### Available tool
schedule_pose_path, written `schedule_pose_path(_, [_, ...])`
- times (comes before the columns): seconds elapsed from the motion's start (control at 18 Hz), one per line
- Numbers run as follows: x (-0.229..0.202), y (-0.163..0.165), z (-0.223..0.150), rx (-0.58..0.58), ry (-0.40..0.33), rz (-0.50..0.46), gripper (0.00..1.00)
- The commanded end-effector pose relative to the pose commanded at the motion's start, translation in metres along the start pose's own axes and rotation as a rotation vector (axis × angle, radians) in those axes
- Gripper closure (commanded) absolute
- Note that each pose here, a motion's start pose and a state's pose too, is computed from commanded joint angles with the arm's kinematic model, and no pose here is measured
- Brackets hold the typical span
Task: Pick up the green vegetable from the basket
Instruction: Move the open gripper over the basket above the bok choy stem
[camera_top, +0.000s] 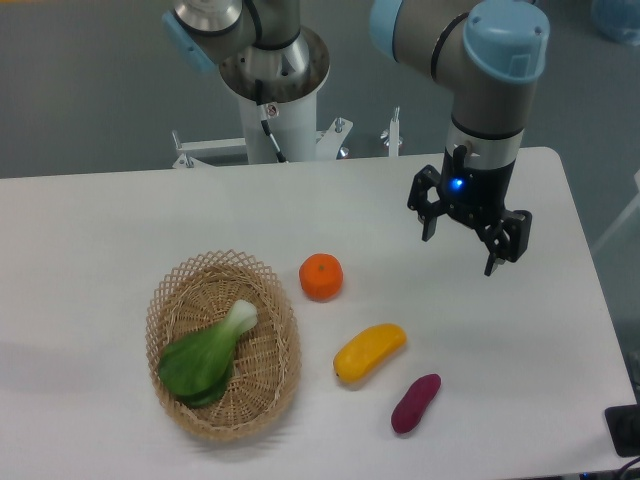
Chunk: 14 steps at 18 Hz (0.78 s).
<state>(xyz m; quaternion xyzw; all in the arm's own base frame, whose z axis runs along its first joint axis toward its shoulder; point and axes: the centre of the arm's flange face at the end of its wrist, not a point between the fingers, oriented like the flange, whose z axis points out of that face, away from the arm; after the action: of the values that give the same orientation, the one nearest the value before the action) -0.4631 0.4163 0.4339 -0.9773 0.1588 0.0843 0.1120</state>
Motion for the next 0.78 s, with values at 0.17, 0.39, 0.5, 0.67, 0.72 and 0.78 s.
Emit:
schedule_pose_path(0.17, [0.003, 0.0, -0.001, 0.001, -0.003, 0.002, 0.0])
schedule_pose_path(0.39, [0.016, -0.005, -0.003, 0.003, -0.001, -0.006, 0.0])
schedule_pose_path(0.5, [0.019, -0.006, -0.002, 0.019, -0.006, -0.06, 0.0])
schedule_pose_path(0.67, [0.035, -0.021, -0.001, 0.072, -0.024, -0.097, 0.0])
schedule_pose_path(0.72, [0.039, -0.03, -0.001, 0.078, -0.034, -0.113, 0.0])
schedule_pose_path(0.78, [0.044, -0.041, 0.0, 0.088, -0.035, -0.142, 0.0])
